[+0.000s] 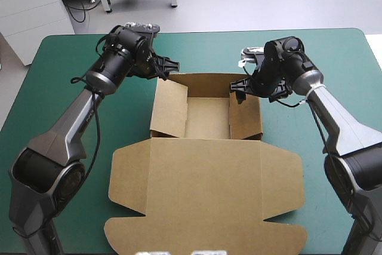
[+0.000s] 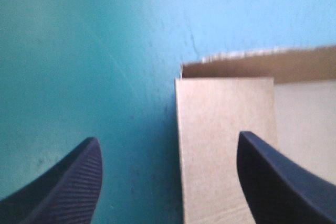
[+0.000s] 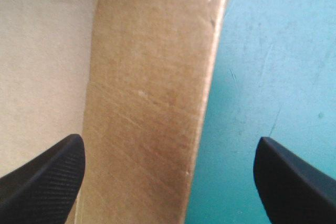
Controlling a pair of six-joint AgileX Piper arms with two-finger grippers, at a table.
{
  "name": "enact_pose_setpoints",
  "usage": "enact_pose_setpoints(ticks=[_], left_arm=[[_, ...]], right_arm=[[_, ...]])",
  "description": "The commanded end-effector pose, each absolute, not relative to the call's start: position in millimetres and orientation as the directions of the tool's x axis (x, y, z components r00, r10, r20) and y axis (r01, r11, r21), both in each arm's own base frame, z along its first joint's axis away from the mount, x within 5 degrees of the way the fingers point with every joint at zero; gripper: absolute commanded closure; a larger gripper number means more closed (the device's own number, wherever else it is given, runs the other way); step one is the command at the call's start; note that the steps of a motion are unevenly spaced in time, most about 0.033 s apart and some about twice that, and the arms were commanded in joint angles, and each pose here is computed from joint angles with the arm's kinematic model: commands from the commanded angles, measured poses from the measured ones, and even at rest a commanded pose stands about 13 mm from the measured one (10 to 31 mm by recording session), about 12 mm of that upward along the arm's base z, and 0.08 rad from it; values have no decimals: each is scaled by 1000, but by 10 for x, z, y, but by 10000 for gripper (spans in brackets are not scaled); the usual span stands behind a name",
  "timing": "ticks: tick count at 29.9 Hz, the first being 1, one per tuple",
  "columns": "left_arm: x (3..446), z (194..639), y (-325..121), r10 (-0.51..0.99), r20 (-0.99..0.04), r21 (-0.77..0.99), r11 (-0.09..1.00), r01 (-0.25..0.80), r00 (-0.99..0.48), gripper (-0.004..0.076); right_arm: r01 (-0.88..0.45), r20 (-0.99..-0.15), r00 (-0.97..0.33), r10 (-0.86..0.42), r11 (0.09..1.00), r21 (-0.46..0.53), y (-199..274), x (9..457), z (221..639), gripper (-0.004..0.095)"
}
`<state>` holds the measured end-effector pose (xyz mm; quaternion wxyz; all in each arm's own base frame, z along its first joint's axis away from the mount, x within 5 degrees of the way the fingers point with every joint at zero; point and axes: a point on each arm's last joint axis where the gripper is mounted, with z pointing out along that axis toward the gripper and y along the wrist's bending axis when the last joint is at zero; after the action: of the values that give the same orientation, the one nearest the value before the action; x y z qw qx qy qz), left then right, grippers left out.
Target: Fold the box
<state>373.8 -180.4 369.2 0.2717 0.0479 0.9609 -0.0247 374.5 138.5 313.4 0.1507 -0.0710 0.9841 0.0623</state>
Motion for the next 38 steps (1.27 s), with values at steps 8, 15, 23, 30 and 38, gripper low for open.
enact_pose_setpoints(ticks=[8,15,23,30,38], left_arm=[[3134,4844,-1470,77,-743,-45,985,165,-665,752],[2593,5320,-1186,82,-830,-46,976,213,-551,756],[1938,5308,-843,98,-830,-38,972,230,-549,756],[1476,4829,-594,141,-765,-8,974,228,-628,756],[1096,4266,-391,175,-712,16,972,233,-680,756]], right_arm=[[-178,-557,-826,-88,978,109,1150,3255,4173,106],[-191,-610,-788,-82,975,115,1035,2928,4412,106],[-187,-584,-807,-89,976,110,1024,2898,4288,106],[-186,-583,-808,-84,976,117,1088,3064,4160,106],[-154,-479,-874,-78,981,120,1219,3409,3711,106]])
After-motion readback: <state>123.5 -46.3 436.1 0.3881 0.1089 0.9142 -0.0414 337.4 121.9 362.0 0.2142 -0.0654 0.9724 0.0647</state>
